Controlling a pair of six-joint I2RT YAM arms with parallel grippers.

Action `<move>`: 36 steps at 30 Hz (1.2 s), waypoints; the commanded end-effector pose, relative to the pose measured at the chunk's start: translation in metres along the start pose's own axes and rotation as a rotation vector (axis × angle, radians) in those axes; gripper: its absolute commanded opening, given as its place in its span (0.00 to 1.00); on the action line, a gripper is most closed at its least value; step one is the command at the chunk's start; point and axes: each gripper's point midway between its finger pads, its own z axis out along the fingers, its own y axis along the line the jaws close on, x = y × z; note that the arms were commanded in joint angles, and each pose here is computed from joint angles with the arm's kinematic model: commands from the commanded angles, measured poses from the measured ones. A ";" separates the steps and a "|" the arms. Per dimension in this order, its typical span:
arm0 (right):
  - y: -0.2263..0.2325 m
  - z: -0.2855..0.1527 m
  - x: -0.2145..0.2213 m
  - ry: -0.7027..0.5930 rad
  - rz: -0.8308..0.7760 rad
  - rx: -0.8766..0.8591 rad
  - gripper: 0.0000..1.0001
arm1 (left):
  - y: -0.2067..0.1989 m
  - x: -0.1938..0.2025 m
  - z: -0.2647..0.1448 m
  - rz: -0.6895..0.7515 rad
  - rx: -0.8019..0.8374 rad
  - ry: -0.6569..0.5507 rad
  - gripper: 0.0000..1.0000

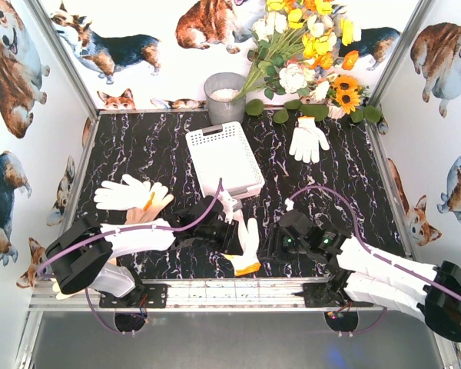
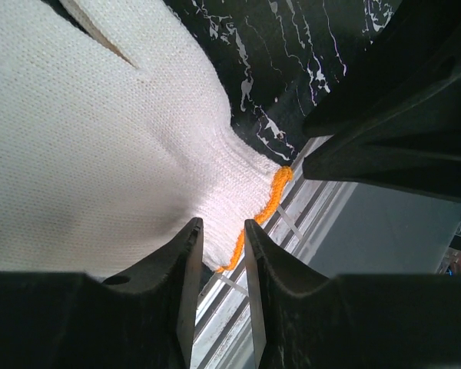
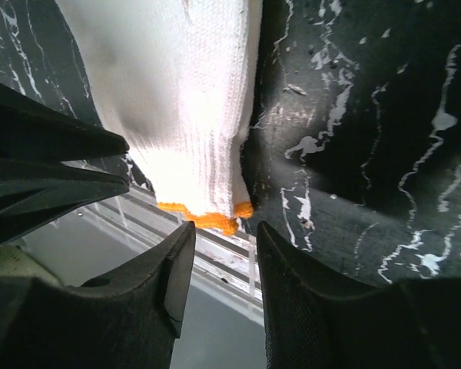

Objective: Put the gloves into the storage basket
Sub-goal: Pick up the glove from the center of the board.

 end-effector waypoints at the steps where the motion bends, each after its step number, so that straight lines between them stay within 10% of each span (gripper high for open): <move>1: 0.029 0.005 -0.002 0.018 0.033 -0.120 0.39 | -0.012 -0.011 0.001 0.045 0.036 -0.024 0.22; 17: 0.024 0.027 0.011 0.094 0.011 -0.053 0.22 | 0.031 0.029 0.006 -0.028 -0.087 0.074 0.17; 26: 0.029 0.031 0.003 0.039 0.083 -0.103 0.45 | 0.056 0.066 -0.008 -0.053 -0.164 0.157 0.14; 36: 0.026 0.054 0.030 0.181 0.216 -0.146 0.45 | 0.058 0.067 -0.002 -0.079 -0.168 0.161 0.14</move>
